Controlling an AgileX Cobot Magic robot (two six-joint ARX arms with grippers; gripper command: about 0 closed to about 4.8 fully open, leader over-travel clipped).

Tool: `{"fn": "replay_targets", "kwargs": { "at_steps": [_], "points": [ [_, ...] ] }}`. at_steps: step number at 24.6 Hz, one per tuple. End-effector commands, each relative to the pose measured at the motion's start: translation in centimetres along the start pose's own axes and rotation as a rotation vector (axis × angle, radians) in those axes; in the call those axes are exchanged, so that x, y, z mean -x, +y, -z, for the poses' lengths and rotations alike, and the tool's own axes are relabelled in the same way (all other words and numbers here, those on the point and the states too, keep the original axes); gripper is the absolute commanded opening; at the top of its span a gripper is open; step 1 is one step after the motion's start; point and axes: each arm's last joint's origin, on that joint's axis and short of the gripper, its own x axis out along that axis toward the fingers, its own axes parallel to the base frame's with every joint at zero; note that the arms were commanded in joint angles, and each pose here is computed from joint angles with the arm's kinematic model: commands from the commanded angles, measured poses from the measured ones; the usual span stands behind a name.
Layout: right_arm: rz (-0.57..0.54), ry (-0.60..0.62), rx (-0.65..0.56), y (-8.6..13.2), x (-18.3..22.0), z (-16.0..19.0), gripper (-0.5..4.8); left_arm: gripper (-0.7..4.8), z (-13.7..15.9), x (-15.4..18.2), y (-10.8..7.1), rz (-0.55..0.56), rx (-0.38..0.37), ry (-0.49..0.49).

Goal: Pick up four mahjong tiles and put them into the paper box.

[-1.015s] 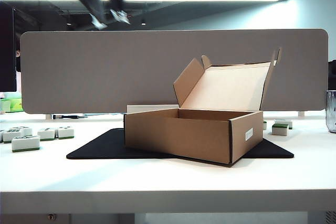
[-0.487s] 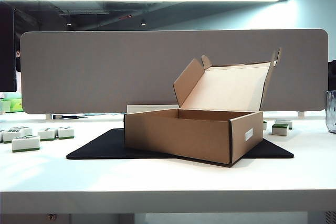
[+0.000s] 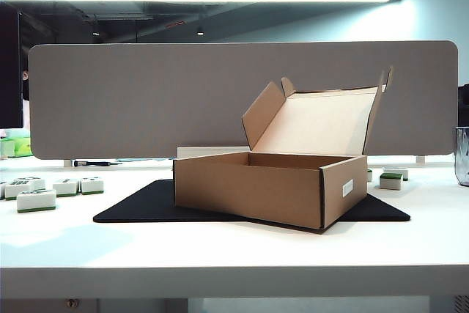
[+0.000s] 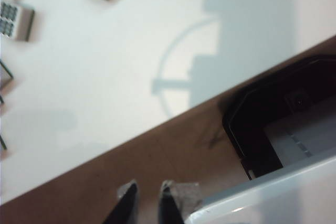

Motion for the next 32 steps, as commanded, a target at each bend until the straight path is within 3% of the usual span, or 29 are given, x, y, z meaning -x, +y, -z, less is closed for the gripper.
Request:
{"fn": "replay_targets", "kwargs": {
  "at_steps": [1, 11, 16, 19, 21, 23, 27, 30, 32],
  "points": [
    [-0.002, -0.021, 0.014, 0.1, 0.3, 0.1, -0.01, 0.47, 0.4, -0.4, -0.1, -0.003, 0.036, -0.007],
    [-0.002, -0.022, 0.015, 0.1, 0.3, 0.1, -0.01, 0.49, -0.9, -0.4, 0.1, -0.02, 0.091, -0.139],
    [-0.002, -0.022, 0.014, 0.1, 0.3, 0.1, -0.01, 0.49, -1.2, -0.4, 0.2, -0.027, 0.045, -0.171],
    [-0.002, -0.022, 0.015, 0.1, 0.3, 0.1, -0.01, 0.49, -2.0, -0.1, 0.5, -0.059, 0.062, -0.297],
    [-0.002, -0.021, 0.015, 0.1, 0.3, 0.1, -0.01, 0.49, -2.5, 0.1, 0.7, -0.107, 0.1, -0.533],
    [-0.002, -0.022, 0.015, 0.1, 0.3, 0.1, -0.01, 0.49, -2.2, 0.0, 0.6, -0.131, 0.113, -0.651],
    [-0.002, -0.022, 0.015, 0.1, 0.3, 0.1, -0.01, 0.49, -0.6, -1.3, 0.2, -0.16, 0.129, -0.773],
    [-0.002, -0.022, 0.015, 0.1, 0.3, 0.1, -0.01, 0.49, 1.1, -3.1, -0.1, -0.177, 0.15, -0.801],
    [-0.002, -0.022, 0.015, 0.1, 0.3, 0.1, -0.01, 0.49, 3.7, -6.1, -0.5, -0.194, 0.211, -0.813]
  ]
}}
